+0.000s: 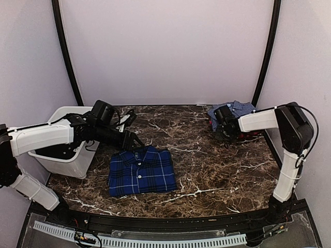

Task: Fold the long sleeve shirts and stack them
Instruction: Move the square-folded shirt to the center of the board, then pick up the square-folded shirt from the center of the board.

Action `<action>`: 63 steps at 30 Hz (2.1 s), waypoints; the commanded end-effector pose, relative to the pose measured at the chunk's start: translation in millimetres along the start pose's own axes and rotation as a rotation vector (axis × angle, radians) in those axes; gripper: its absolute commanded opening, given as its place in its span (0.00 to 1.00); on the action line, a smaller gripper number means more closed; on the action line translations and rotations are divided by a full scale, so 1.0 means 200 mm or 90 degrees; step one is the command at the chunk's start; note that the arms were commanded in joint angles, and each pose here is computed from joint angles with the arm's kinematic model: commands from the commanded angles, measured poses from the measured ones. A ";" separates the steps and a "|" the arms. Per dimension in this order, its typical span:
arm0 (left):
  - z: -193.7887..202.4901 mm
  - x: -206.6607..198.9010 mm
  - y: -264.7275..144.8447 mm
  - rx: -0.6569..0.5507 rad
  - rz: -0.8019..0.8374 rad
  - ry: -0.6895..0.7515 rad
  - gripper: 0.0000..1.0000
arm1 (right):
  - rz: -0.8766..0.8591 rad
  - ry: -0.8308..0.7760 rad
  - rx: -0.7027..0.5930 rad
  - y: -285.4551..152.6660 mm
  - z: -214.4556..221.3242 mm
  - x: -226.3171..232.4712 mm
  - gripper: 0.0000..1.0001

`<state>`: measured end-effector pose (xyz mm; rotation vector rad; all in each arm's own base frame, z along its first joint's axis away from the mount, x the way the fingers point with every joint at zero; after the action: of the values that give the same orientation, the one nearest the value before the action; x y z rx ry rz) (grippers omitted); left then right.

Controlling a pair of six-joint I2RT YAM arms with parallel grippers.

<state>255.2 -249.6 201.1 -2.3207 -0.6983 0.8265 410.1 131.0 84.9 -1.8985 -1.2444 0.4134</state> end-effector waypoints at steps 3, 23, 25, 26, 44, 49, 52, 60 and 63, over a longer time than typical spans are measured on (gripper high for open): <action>0.05 -0.01 0.00 0.001 0.029 -0.032 0.50 | -0.115 0.011 0.090 -0.24 0.30 0.13 0.00; 0.17 0.02 -0.05 -0.020 -0.006 -0.108 0.50 | -0.284 -0.027 0.203 -0.64 0.80 0.51 0.00; 0.18 0.04 -0.06 -0.024 -0.026 -0.116 0.50 | -0.295 -0.031 0.203 -0.66 0.79 0.52 0.00; 0.18 0.05 -0.07 -0.029 -0.039 -0.118 0.50 | -0.302 -0.033 0.203 -0.67 0.78 0.53 0.00; 0.42 0.23 -0.19 -0.025 -0.249 -0.208 0.56 | -0.471 -0.174 0.229 -0.99 0.86 0.62 0.57; 0.53 0.26 -0.19 -0.005 -0.268 -0.246 0.58 | -0.481 -0.216 0.257 -0.96 0.94 0.63 0.62; 0.59 0.29 -0.21 0.009 -0.301 -0.257 0.60 | -0.492 -0.238 0.293 -0.95 1.00 0.64 0.63; 0.68 0.33 -0.15 0.040 -0.309 -0.268 0.64 | -0.448 -0.269 0.303 -0.85 1.11 0.65 0.64; 0.69 0.34 -0.11 0.048 -0.301 -0.269 0.64 | -0.426 -0.271 0.299 -0.81 1.13 0.63 0.64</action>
<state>200.4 -146.8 115.2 -1.8434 -1.3120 1.0820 220.8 366.2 90.1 -0.9354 -1.7553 0.6858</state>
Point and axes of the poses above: each gripper's point midway between its finger pads, its own y axis out along the fingers, its own x axis along the line the jaws close on, z = x × y, the point moved 5 cm from there along -y, back along the fingers, and after that the axes turned 14 degrees about y, right-handed, at the moved point
